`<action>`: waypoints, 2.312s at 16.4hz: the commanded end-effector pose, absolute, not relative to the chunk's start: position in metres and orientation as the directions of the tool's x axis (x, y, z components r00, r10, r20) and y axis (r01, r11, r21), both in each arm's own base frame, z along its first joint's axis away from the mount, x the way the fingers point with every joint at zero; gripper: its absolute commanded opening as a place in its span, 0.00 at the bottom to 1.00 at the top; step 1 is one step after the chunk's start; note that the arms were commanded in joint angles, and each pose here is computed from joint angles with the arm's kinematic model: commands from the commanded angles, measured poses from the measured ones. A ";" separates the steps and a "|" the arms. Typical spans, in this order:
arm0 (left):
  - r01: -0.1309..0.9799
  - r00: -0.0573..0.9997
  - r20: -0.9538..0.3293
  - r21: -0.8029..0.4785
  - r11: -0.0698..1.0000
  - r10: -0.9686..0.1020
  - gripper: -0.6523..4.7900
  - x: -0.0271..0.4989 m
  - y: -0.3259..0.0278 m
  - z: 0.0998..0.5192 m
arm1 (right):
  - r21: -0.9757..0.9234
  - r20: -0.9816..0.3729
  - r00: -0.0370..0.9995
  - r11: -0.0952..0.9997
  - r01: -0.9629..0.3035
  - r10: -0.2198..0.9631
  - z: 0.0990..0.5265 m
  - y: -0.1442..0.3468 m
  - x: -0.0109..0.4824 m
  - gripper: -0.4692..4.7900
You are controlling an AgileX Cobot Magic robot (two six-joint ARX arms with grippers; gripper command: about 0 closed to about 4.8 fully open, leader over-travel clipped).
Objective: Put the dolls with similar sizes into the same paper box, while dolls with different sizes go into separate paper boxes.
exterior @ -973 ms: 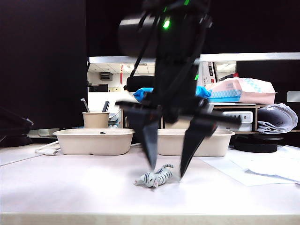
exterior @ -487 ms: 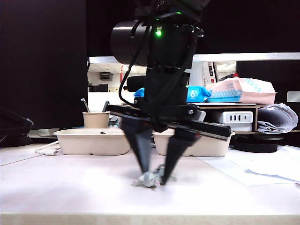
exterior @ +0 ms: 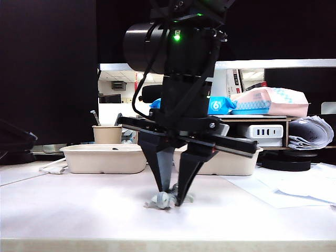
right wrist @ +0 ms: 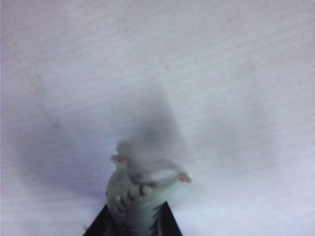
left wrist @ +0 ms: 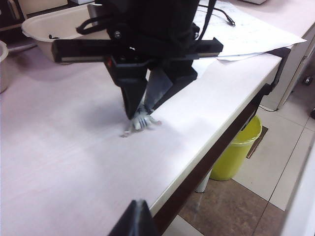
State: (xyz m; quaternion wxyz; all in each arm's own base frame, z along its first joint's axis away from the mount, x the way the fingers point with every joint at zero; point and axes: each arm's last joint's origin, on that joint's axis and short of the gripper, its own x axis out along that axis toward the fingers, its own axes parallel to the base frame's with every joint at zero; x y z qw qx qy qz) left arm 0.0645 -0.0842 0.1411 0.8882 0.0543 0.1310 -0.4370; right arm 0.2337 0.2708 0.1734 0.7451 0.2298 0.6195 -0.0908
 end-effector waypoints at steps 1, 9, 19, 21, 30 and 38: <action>0.792 0.590 -0.235 -0.018 0.611 -0.772 0.11 0.064 -0.083 0.145 | 0.337 -0.928 0.300 0.844 0.418 0.222 0.183 0.272 0.244 0.11; 0.707 0.704 -0.087 -0.019 0.707 -0.705 0.11 0.070 -0.069 0.158 | 0.422 -0.781 0.596 0.861 0.284 0.186 0.265 0.245 0.301 0.11; 0.607 0.792 -0.068 -0.018 0.794 -0.607 0.11 0.077 -0.059 0.159 | 0.341 -0.781 0.622 0.871 0.353 0.053 0.246 0.174 0.366 0.35; 0.607 0.792 -0.067 -0.018 0.795 -0.607 0.11 0.077 -0.059 0.159 | 0.365 -0.777 0.624 0.867 0.340 0.082 0.242 0.174 0.371 0.45; 0.224 0.972 -0.067 -0.018 0.974 -0.225 0.11 0.095 -0.022 0.159 | 0.141 -0.633 0.755 0.984 -0.104 0.171 0.329 0.161 0.317 0.08; -0.002 0.998 -0.068 -0.019 1.000 0.001 0.11 0.097 0.001 0.159 | 0.224 -0.155 0.908 0.909 -0.352 0.390 0.376 0.090 0.150 0.08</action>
